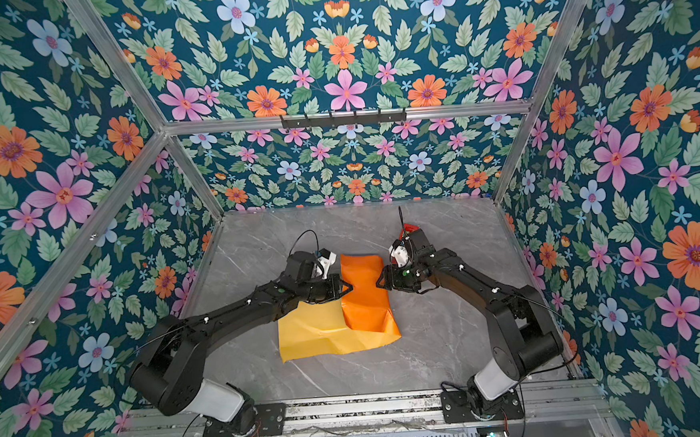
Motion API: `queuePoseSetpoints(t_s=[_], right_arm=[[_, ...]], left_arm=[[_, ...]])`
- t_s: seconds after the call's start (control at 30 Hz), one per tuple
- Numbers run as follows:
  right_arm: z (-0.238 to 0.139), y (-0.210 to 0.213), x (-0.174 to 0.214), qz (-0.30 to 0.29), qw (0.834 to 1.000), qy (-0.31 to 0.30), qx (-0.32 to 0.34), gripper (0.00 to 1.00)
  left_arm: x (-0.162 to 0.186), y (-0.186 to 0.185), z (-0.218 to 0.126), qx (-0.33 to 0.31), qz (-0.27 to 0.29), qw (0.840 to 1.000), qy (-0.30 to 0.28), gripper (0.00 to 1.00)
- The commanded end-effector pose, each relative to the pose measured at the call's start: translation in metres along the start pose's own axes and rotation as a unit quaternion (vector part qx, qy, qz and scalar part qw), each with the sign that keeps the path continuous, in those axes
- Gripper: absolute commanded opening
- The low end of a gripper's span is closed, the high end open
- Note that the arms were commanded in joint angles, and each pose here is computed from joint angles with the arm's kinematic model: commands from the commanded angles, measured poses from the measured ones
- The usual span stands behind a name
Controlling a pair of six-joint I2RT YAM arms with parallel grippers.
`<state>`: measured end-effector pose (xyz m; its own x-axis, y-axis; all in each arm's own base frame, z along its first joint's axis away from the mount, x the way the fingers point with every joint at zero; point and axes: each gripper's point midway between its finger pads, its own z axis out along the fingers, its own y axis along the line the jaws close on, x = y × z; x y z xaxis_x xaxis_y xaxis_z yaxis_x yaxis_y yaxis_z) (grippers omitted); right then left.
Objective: Wrap the gift box in paper
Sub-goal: 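Bring the left gripper back to the orange paper beside the right gripper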
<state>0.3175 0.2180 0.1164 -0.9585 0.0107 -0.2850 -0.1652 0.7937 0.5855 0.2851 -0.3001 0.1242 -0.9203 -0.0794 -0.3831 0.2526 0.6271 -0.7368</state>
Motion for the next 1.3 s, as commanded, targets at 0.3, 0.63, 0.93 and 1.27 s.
queuePoseSetpoints(t_s=[0.3, 0.63, 0.93, 1.27], right_arm=[[0.031, -0.002, -0.003, 0.031, 0.998, 0.047, -0.023, 0.73], [0.043, -0.026, 0.015, 0.037, 0.996, 0.081, 0.018, 0.70], [0.043, -0.032, 0.022, 0.029, 0.995, 0.093, 0.028, 0.67], [0.041, -0.029, 0.020, 0.029, 0.996, 0.085, 0.023, 0.67]], left_arm=[[0.001, 0.009, -0.009, -0.004, -0.036, 0.998, -0.050, 0.00], [0.016, 0.016, -0.015, -0.003, -0.046, 0.998, -0.045, 0.09], [0.018, 0.023, -0.025, -0.048, -0.037, 0.998, -0.034, 0.54], [0.031, 0.033, 0.003, -0.057, -0.062, 0.996, 0.026, 0.43]])
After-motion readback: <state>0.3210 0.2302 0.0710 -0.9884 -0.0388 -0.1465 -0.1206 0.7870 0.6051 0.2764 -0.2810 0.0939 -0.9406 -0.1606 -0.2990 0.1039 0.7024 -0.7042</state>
